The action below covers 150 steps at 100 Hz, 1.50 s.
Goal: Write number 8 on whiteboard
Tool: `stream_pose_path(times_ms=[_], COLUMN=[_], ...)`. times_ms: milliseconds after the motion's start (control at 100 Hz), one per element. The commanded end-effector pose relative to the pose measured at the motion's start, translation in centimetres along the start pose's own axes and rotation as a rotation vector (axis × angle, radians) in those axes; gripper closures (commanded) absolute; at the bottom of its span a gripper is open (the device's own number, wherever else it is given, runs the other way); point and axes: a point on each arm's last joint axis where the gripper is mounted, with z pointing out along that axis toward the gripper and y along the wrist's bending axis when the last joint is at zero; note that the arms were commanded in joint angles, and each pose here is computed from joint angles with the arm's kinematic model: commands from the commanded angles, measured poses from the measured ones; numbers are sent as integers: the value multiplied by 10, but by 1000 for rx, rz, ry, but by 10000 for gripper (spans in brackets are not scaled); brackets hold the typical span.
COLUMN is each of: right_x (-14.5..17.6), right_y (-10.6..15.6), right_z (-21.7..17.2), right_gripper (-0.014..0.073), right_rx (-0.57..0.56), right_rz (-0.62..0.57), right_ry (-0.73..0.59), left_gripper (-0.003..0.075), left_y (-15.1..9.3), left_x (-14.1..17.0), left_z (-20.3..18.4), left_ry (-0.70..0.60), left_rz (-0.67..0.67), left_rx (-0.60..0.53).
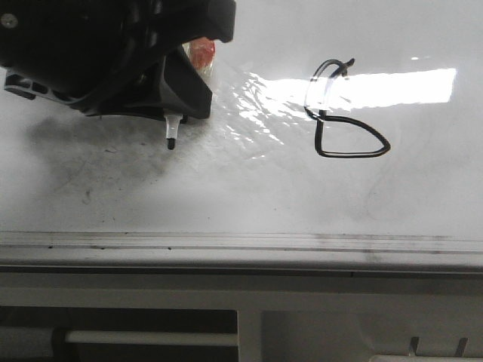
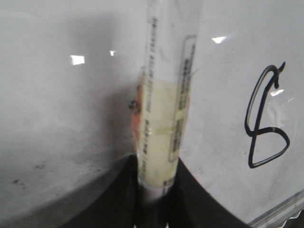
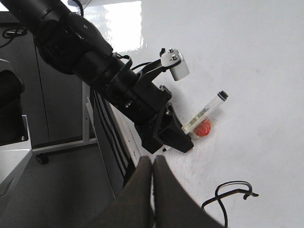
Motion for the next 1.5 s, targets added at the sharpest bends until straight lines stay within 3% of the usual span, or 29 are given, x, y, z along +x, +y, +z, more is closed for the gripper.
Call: stream_pose_path(times_ms=[0, 400, 580, 780, 850, 930, 1130, 1490], right_x=[-12, -7, 20, 68, 86, 103, 122, 122], right_y=[-3, -3, -4, -5, -6, -7, -4, -4], right_z=[-4, -1, -5, -27, -35, -42, -50, -50], right_gripper=[657, 653, 636, 636, 636, 636, 637, 637], right_rx=[25, 30, 102, 213, 267, 320, 340, 339], right_rz=[-2, -12, -2, 37, 28, 5, -5, -3], right_ry=[-90, -79, -57, -72, -77, -93, -142, -143], left_gripper=[467, 177, 169, 181, 223, 340, 744, 741], left_y=[7, 3, -10, -8, 0, 13, 35, 39], left_x=[-7, -17, -31, -19, -8, 9, 42, 49], left_z=[0, -17, -64, -124, -136, -147, -157, -158], left_ry=[-30, -83, -193, -298, -314, -324, -325, -324], left_rz=[-62, -82, -16, 70, 68, 65, 65, 63], left_rx=[-89, -49, 59, 185, 206, 213, 228, 231])
